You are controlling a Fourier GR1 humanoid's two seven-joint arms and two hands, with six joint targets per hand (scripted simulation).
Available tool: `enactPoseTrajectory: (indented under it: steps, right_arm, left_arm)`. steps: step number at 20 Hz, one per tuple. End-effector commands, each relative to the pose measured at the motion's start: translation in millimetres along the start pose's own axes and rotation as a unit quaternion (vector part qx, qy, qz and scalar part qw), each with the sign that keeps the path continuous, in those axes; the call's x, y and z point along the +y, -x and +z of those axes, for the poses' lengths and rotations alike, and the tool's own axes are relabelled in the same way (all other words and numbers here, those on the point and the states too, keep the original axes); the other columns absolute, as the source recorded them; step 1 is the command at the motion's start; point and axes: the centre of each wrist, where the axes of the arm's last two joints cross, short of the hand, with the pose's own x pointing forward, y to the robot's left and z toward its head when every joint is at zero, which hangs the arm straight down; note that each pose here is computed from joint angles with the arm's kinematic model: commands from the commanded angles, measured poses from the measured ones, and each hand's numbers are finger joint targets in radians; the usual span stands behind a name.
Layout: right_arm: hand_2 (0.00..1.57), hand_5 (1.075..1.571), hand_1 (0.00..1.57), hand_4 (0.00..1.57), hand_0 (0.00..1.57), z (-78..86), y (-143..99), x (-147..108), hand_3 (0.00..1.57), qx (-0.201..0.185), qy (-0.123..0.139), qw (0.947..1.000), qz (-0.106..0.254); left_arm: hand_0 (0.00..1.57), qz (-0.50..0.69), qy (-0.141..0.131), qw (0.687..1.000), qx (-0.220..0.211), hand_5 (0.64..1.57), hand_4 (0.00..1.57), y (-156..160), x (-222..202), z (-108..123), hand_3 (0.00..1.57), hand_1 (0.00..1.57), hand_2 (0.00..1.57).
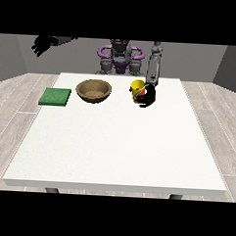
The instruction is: Pick the cup and pour the ball into the bowl, then pick the bowl and place it on the pad
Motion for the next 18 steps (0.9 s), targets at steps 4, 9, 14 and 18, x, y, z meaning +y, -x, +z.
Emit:
enactPoseTrajectory:
  steps: [4,9,14,18]
  right_arm:
    - [0.00,1.565,0.00,0.64,0.00,10.6,29,-30,0.33,0.082,0.051,0.9953,-0.012]
    - [0.00,1.564,0.00,0.65,0.00,5.9,37,-19,0.24,0.112,0.027,0.9933,-0.008]
    - [0.00,1.561,0.00,0.68,0.00,7.8,53,-31,0.08,0.120,0.052,0.9910,-0.027]
    - [0.00,1.560,0.00,0.69,0.00,23.3,58,-58,0.00,0.131,0.067,0.9888,-0.023]
  left_arm:
    - [1.29,-0.124,0.065,0.990,0.023,1.446,1.41,-27,-43,-14,1.57,1.29,1.57]
    - [1.35,-0.313,0.087,0.945,-0.040,1.540,1.42,-28,-68,-9,1.57,1.35,1.57]
    - [1.36,-0.420,0.114,0.899,-0.052,1.535,1.46,-63,-102,-38,1.57,1.36,1.57]
    - [1.36,-0.459,0.130,0.877,-0.052,1.535,1.46,-80,-139,-31,1.57,1.36,1.57]
